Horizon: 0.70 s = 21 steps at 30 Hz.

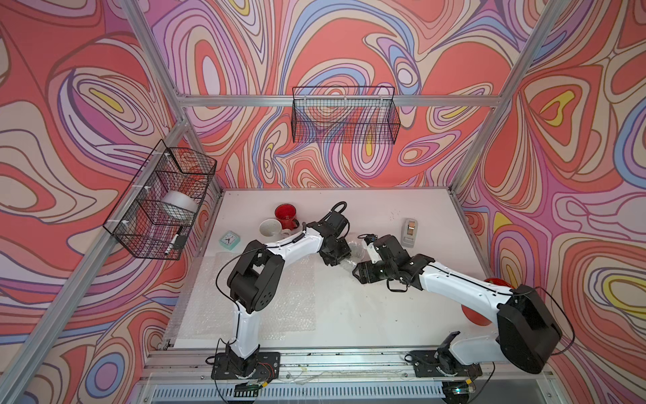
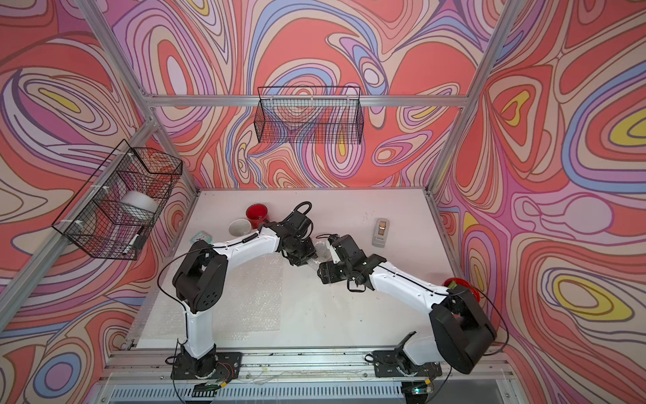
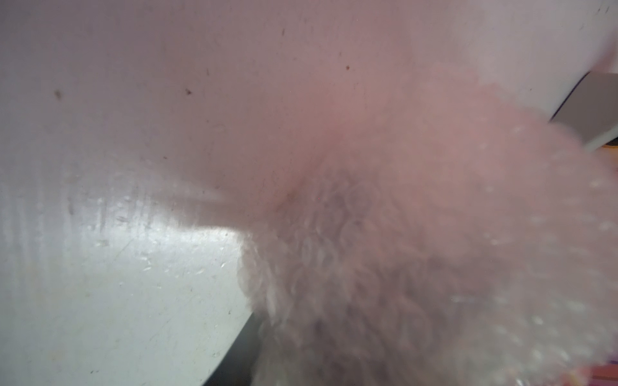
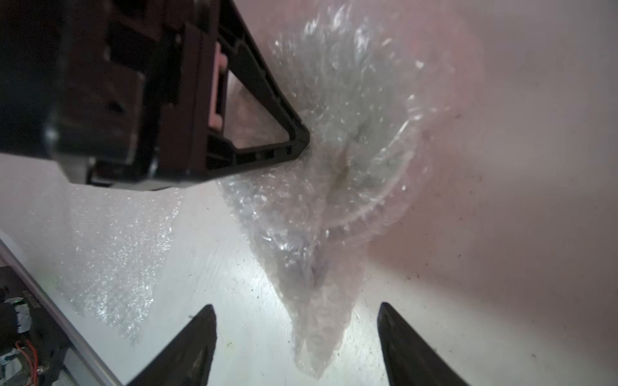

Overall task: Wrap mugs in bubble wrap
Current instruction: Move the bubble wrap to the center of the board.

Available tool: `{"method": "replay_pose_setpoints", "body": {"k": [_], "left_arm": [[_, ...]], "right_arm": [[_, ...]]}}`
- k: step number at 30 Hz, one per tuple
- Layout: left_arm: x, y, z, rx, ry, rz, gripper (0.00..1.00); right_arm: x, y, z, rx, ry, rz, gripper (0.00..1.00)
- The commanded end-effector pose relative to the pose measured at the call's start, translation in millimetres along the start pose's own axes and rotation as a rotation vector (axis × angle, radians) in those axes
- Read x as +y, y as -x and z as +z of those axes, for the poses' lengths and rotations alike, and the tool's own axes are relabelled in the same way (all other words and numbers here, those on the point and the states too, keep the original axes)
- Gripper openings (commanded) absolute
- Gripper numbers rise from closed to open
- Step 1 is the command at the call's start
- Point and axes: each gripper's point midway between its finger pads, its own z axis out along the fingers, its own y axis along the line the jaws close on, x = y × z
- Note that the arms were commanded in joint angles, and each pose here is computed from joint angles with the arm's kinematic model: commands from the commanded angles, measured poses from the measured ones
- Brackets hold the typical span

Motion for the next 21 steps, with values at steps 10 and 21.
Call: {"method": "replay_pose_setpoints", "body": {"k": [10,21], "left_arm": [[-7,7,-6,-0.004,-0.01,0.025,0.47],[-10,42,-54,-0.125,-0.055,0.049,0.7]], "right_arm": [[-13,15,32,-0.024,-0.095,-0.044,0.39],[-13,28,30,-0.058,-0.112,0.0,0.16]]}}
